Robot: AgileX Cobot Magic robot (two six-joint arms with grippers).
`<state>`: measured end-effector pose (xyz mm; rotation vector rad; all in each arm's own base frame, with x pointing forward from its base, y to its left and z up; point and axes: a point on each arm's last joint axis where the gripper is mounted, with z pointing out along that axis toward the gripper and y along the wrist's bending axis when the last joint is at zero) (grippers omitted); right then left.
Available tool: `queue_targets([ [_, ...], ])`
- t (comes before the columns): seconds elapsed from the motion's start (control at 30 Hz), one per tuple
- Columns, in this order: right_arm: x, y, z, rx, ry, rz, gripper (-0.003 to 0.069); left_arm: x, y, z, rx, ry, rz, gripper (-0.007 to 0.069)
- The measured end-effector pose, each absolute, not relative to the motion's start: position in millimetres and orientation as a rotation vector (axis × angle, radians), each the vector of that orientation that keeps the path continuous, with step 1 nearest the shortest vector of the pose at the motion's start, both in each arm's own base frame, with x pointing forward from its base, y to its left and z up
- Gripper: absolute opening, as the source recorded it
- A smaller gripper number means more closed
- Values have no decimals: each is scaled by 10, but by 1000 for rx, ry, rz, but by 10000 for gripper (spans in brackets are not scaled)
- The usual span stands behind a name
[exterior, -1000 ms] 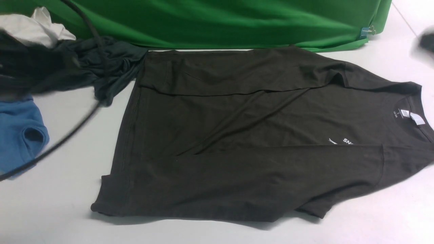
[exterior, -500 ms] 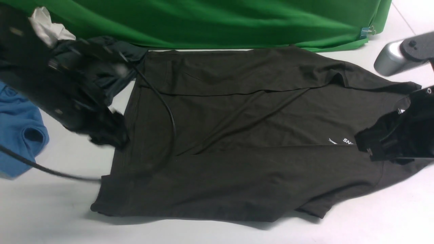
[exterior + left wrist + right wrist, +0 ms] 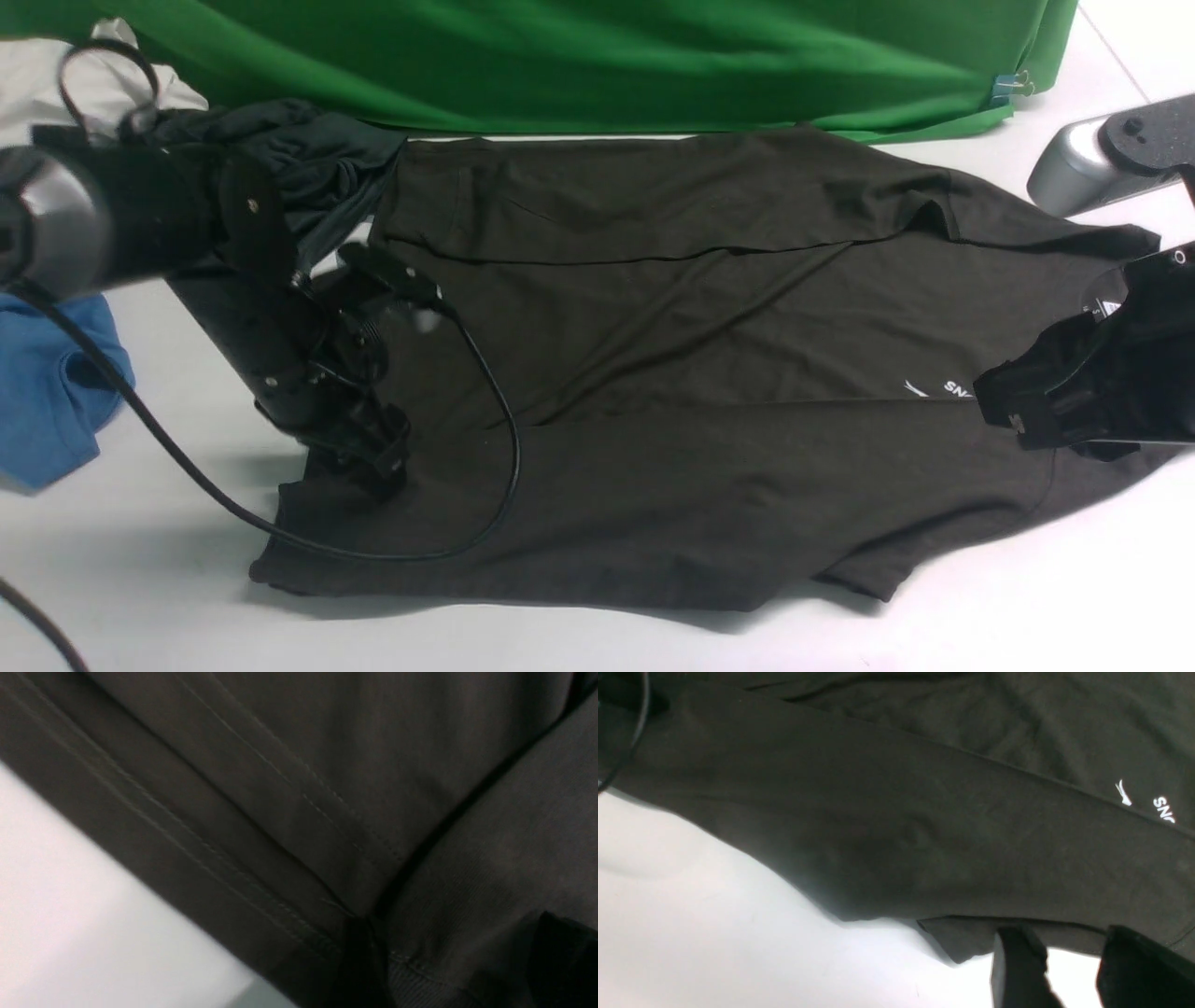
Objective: Fold a long-sleeved shirt on a white desktop.
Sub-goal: 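Grasp the left edge of the dark T-shirt lying flat on the table, then fold the left side of the black T-shirt inward over its body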
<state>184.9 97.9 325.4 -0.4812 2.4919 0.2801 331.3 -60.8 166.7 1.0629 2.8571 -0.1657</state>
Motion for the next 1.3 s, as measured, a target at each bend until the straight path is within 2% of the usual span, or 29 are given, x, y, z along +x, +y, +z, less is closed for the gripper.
queue_targets([
  [0.1,1849,979,3254,-481,2492,280,241,3316,-611,1641,1061,2865,-173,385],
  [0.37,1849,980,3254,-481,2492,281,241,3303,-612,1643,1076,2873,-183,75],
  [0.47,1849,980,3254,-481,2492,281,241,3302,-612,1647,1079,2871,-183,31],
  [0.6,1849,980,3254,-481,2492,281,241,3317,-618,1729,1082,2855,-183,27],
  [0.87,1871,990,3273,-473,2459,290,241,3581,-662,2273,1053,2704,-132,27],
  [1.0,1873,991,3274,-472,2456,291,241,3698,-666,2449,1038,2627,-82,27],
  [1.13,1873,992,3275,-472,2456,293,241,3782,-656,2528,1027,2562,-22,27],
  [1.3,1876,993,3277,-471,2452,294,241,3893,-642,2454,1025,2520,42,27],
])
